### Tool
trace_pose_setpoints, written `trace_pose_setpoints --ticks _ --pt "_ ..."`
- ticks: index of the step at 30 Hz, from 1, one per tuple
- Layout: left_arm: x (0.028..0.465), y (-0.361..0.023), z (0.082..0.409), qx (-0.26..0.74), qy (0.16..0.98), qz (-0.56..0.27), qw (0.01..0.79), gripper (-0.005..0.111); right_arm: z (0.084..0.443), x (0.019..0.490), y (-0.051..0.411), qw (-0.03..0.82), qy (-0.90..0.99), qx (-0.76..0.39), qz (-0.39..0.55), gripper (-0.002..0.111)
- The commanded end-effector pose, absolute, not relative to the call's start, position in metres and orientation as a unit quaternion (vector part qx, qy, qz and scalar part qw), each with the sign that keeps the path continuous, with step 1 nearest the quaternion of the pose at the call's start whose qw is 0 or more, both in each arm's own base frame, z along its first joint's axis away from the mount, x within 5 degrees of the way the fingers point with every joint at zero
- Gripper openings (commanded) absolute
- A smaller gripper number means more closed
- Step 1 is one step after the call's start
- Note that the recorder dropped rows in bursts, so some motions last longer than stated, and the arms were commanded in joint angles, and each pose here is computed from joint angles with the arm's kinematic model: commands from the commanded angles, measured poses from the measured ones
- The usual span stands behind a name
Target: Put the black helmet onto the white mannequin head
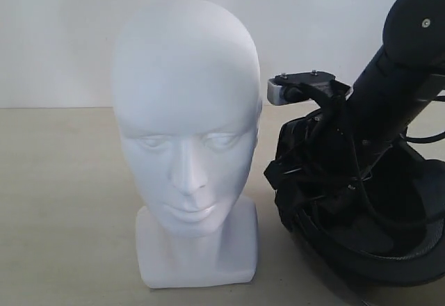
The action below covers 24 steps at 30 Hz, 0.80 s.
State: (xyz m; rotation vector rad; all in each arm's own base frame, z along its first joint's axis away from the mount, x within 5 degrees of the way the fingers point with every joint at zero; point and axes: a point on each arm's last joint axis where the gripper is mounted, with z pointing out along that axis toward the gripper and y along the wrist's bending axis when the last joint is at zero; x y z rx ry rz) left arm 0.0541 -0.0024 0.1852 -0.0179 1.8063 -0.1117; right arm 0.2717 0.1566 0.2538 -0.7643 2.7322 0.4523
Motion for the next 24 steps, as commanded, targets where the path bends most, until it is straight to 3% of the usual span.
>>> trace_pose_setpoints --ticks 1,4,16,24 --pt "0.054 -0.002 0.184 -0.007 0.784 -0.046 0.619 0.004 0.258 0.269 0.16 0.139 0.939 -0.267 0.168 0.069" --pt "0.054 -0.002 0.184 -0.007 0.784 -0.046 0.619 0.004 0.257 0.264 0.165 0.135 0.936 -0.285 0.159 0.078" --pt "0.054 -0.002 0.184 -0.007 0.784 -0.046 0.619 0.004 0.254 0.263 0.172 0.148 0.955 -0.234 0.109 0.078" --pt "0.054 -0.002 0.184 -0.007 0.784 -0.046 0.619 0.004 0.231 0.26 0.169 0.151 0.964 -0.187 0.112 0.078"
